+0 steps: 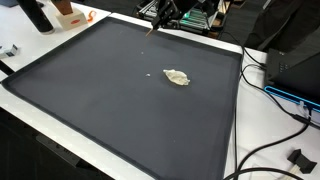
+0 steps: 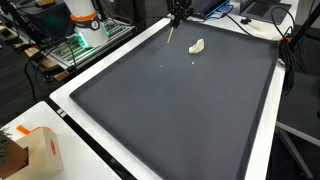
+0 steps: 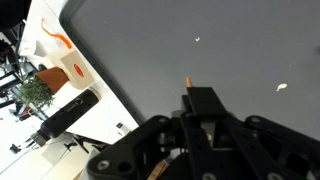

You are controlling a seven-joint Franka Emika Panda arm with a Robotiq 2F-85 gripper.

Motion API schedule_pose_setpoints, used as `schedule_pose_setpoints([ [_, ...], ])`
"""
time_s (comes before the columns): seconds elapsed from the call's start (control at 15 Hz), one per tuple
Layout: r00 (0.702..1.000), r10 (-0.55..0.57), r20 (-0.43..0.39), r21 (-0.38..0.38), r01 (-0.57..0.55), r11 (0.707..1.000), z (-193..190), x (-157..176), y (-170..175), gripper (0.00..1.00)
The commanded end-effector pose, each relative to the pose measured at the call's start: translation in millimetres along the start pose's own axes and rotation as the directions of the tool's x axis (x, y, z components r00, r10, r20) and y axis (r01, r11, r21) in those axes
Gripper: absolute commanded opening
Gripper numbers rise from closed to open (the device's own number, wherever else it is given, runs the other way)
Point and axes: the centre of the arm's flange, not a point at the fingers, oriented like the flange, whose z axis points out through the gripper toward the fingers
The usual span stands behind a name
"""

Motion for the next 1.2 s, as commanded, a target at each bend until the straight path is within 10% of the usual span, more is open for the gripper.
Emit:
schedule_pose_setpoints([
  [0.0, 0.997, 0.034, -0.067, -0.081, -0.039, 0.996, 5, 2, -24, 0.03],
  [1.13, 0.997, 0.025, -0.079, -0.085, -0.032, 0.996, 18, 10, -62, 0.03],
])
